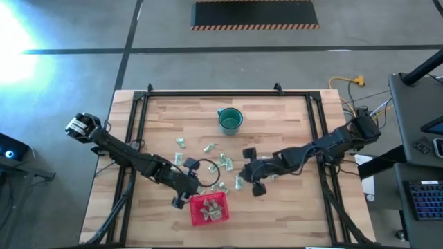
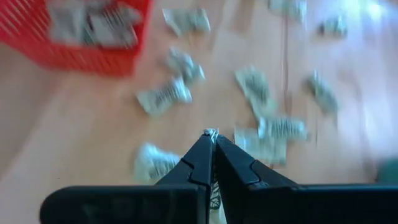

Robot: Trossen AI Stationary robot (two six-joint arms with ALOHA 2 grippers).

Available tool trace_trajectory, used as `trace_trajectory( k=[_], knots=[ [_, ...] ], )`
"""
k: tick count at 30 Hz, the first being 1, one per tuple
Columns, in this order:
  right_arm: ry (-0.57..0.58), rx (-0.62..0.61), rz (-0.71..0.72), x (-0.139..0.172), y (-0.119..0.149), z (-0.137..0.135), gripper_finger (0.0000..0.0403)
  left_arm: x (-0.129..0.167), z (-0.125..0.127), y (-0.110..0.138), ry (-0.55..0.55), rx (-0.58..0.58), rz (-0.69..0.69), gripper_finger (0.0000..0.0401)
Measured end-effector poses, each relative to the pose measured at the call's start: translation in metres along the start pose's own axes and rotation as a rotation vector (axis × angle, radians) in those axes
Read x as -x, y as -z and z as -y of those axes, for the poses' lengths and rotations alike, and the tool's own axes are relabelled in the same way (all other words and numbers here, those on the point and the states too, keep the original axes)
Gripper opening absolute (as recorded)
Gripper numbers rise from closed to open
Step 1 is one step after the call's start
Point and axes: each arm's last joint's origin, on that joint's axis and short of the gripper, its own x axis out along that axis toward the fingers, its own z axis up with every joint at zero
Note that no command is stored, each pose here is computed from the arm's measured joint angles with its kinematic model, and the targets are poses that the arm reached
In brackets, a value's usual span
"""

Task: Pick and place items into bin
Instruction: Put the green stevia packet into the red bin

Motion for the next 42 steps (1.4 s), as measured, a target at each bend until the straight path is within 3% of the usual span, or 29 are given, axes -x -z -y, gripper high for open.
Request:
trace_trajectory(
  k=[9, 17, 27, 35, 42],
  knots=[
    [-0.05, 0.132, 0.259, 0.011, -0.033, -0.026, 0.0009, 0.001, -0.003, 0.008, -0.106, 0.008, -0.078, 0.0138],
    [-0.213, 0.222, 0.428, -0.006, -0.039, -0.046, 0.0009, 0.01, -0.009, 0.012, -0.245, 0.046, -0.1, 0.0138],
    [-0.211, 0.24, 0.482, -0.045, -0.037, -0.052, 0.0009, 0.015, -0.01, 0.011, -0.247, 0.073, -0.088, 0.0138],
    [-0.205, 0.222, 0.417, -0.079, -0.04, -0.05, 0.0009, 0.015, -0.01, 0.012, -0.247, 0.074, -0.091, 0.0138],
    [-0.21, 0.161, 0.349, -0.082, -0.042, -0.042, 0.0009, 0.015, -0.01, 0.015, -0.251, 0.092, -0.117, 0.0138]
  ],
)
